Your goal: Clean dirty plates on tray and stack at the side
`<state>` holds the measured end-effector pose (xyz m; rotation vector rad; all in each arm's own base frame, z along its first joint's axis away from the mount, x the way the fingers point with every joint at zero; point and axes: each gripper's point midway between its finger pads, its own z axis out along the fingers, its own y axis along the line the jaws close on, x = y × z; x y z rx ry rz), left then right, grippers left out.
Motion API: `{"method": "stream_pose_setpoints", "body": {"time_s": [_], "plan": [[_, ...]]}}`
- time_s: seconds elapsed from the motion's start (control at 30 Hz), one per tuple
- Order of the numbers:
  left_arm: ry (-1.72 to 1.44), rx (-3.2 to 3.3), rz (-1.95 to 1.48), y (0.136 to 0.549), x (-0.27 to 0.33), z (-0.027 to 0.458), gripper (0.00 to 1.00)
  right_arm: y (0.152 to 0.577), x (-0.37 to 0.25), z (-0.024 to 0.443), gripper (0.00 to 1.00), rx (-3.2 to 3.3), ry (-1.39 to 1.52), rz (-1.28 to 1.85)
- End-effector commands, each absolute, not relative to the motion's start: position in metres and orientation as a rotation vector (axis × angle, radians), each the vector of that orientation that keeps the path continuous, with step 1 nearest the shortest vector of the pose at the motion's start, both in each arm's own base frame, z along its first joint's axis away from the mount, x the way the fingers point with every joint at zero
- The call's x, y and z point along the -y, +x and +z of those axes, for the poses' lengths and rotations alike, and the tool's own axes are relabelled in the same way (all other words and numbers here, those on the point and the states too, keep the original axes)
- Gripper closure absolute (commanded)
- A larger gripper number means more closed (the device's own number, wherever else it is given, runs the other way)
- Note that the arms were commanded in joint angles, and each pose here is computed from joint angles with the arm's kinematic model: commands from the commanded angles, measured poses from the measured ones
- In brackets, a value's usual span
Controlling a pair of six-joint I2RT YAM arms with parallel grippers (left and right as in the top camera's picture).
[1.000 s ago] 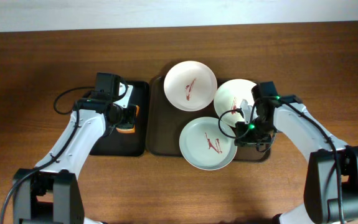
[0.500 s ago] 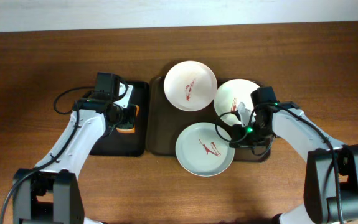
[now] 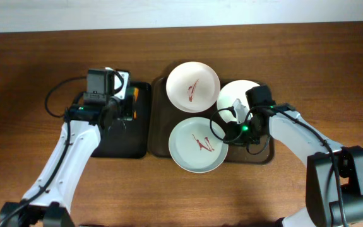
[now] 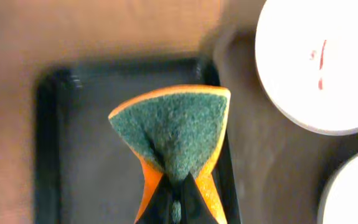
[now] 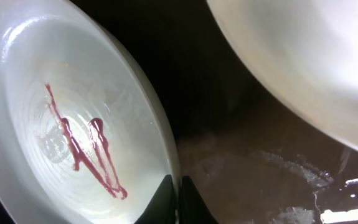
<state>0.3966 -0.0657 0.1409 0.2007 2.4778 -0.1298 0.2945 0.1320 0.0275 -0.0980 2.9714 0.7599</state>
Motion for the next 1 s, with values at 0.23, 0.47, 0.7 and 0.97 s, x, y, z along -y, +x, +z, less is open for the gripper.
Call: {"method": "stream_pose_setpoints", "body": {"time_s": [0.23,0.47,0.7,0.97], "plan": [[0.140,-2.090,0.004,0.426,0.050,0.245,1.00,0.304,-0.132,0.027,0.96,-2.935,-0.085,0.728],[0.141,-2.096,0.004,0.425,0.049,0.244,1.00,0.304,-0.132,0.027,0.96,-2.934,-0.086,0.728],[0.141,-2.097,0.004,0.425,0.049,0.244,1.00,0.304,-0.132,0.027,0.96,-2.934,-0.086,0.728],[0.141,-2.096,0.004,0.425,0.049,0.244,1.00,0.304,-0.132,0.027,0.96,-2.934,-0.086,0.727]]}}
